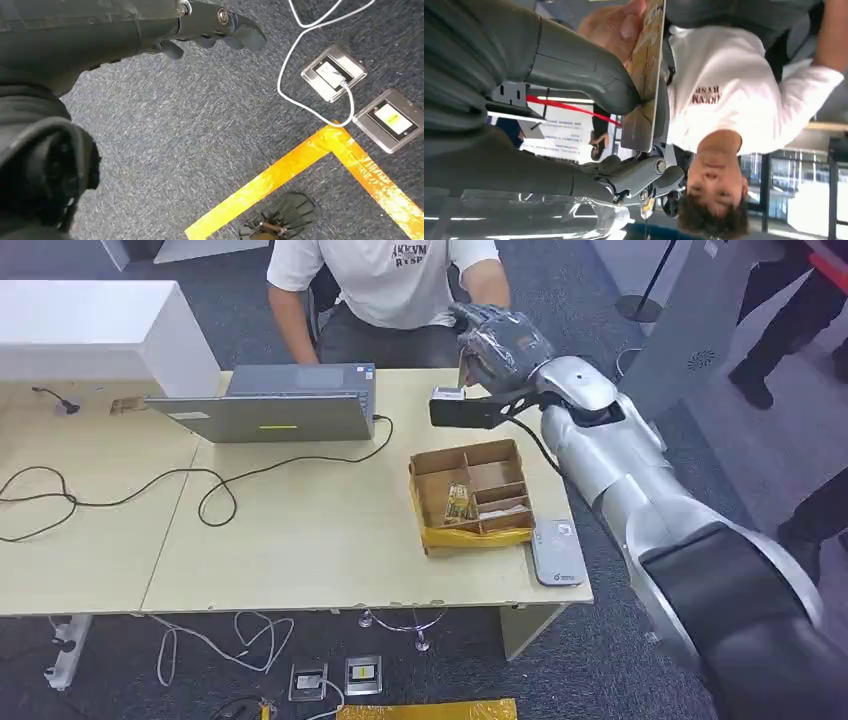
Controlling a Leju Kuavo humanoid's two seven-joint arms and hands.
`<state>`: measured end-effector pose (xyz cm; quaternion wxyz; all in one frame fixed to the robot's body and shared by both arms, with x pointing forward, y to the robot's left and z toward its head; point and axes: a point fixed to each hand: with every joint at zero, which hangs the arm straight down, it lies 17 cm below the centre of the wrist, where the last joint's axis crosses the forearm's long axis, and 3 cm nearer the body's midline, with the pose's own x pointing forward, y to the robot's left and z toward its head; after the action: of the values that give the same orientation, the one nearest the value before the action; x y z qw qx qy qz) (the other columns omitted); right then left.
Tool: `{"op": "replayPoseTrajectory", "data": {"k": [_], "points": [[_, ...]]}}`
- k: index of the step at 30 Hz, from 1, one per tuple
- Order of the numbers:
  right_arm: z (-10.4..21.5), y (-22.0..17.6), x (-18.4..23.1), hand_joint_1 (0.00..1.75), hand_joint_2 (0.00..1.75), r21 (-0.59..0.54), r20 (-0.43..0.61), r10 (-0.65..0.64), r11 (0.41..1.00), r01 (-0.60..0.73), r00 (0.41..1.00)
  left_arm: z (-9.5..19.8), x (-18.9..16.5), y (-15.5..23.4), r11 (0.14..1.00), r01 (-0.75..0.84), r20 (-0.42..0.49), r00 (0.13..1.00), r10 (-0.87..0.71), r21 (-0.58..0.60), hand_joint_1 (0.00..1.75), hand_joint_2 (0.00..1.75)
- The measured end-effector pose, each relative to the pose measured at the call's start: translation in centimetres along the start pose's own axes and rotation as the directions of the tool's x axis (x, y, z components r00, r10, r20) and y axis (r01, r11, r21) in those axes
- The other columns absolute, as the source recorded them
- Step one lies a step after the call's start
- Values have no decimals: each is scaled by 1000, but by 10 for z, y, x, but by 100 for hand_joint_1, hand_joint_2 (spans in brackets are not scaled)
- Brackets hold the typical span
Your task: Pass the card to the sensor for recognition and then transmit it.
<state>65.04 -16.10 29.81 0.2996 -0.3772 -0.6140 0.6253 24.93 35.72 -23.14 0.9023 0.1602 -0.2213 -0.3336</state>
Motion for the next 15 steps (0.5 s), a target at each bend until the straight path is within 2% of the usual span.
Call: {"op": "replayPoseTrajectory", "data": {"k": [5,6,7,8,9,15], "points": [[1,14,-5,175,175,56,-29,25,998,-24,999,0,-2,0,1000,0,-9,1000,0,-1,0,0],[1,15,-5,141,175,63,-34,29,998,-26,999,0,-2,-1,1000,1,-10,1000,-1,-1,0,0],[1,16,-7,30,175,68,-40,32,997,-29,999,0,-2,-1,1000,1,-11,1000,-1,-1,0,0],[1,16,-7,30,175,72,-43,34,997,-30,999,0,-3,-1,1000,1,-11,1000,-1,-2,0,0],[1,16,-9,0,175,75,-46,38,997,-35,998,0,-4,-2,1000,1,-13,1000,-1,-2,0,0],[1,8,-15,0,175,54,-56,74,996,-71,996,1,-6,-4,1000,6,-19,1000,-6,-5,0,0]]}}
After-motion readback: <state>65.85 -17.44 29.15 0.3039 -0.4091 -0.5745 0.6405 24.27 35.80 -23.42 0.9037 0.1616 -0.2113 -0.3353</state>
